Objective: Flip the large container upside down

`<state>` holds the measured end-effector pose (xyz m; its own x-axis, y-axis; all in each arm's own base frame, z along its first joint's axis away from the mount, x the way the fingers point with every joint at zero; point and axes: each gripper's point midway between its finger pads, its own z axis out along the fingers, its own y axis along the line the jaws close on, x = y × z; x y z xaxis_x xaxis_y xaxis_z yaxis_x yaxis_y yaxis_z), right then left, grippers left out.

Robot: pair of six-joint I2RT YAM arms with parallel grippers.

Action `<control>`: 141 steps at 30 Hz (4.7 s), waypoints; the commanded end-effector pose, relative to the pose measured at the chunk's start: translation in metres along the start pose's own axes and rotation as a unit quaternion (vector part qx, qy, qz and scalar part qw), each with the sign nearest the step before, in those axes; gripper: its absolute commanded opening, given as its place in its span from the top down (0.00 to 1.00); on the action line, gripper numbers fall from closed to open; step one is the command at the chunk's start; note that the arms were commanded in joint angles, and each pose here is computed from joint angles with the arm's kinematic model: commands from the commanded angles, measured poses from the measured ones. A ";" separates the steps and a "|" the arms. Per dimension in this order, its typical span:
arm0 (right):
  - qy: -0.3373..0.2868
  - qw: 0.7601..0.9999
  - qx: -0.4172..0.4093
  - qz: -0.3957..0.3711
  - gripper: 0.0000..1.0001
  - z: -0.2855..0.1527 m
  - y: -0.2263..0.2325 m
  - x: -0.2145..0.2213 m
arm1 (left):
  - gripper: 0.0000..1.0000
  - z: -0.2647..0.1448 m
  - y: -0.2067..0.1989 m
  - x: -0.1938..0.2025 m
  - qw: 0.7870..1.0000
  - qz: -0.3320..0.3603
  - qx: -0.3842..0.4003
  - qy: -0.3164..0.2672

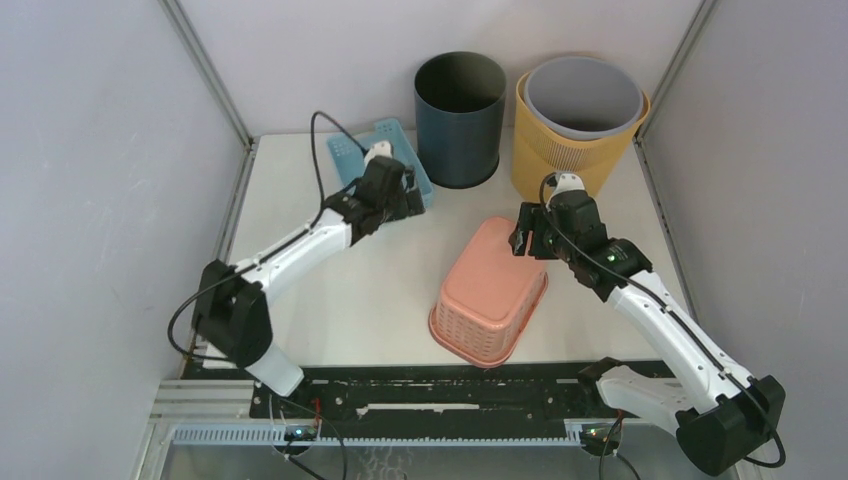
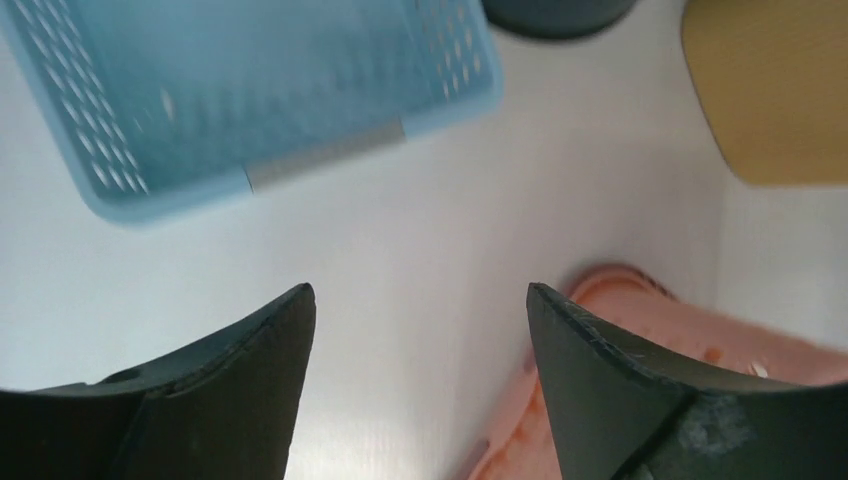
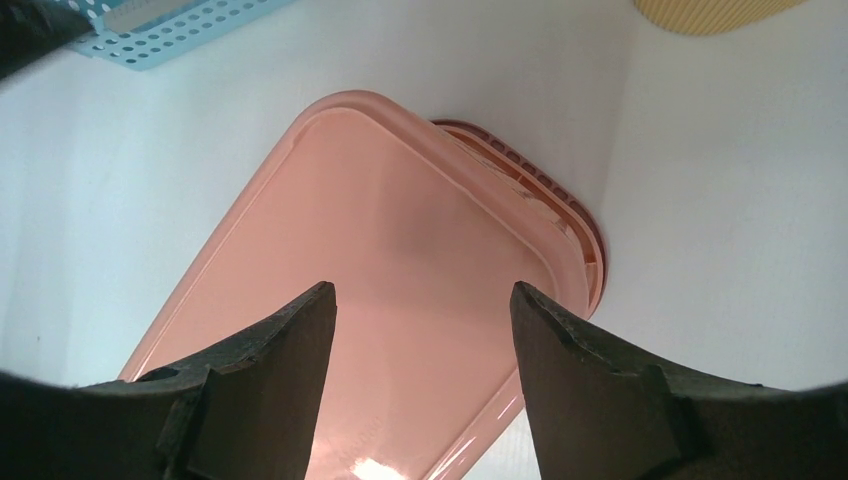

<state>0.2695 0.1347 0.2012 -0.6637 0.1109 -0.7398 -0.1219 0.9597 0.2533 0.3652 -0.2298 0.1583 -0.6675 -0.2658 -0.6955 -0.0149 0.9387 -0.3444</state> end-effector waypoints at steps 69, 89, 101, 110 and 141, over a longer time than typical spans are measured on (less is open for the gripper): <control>-0.016 1.000 -0.024 0.002 0.26 -0.010 0.015 0.015 | 0.60 0.081 0.001 0.031 0.992 0.064 -0.083 0.067; -0.032 0.999 -0.021 0.002 0.26 -0.022 0.008 0.007 | 1.00 -0.116 -0.018 -0.083 0.970 -0.089 0.213 -0.081; -0.031 0.999 -0.020 0.000 0.26 -0.026 0.010 0.001 | 1.00 -0.107 -0.020 -0.056 0.884 -0.240 0.397 -0.052; -0.028 0.999 -0.017 0.000 0.26 -0.026 0.009 0.003 | 1.00 -0.109 -0.009 -0.059 0.813 -0.325 0.480 -0.059; -0.013 1.000 -0.011 -0.004 0.24 -0.007 0.007 0.009 | 0.37 -0.055 0.152 0.033 0.952 -0.293 0.077 -0.043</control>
<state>0.2495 0.1409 0.1891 -0.6731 0.0974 -0.7331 -0.1383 0.9572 0.2541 0.3067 -0.1142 0.1155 -0.5403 -0.8164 -0.2037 -0.1980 0.3586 -0.9123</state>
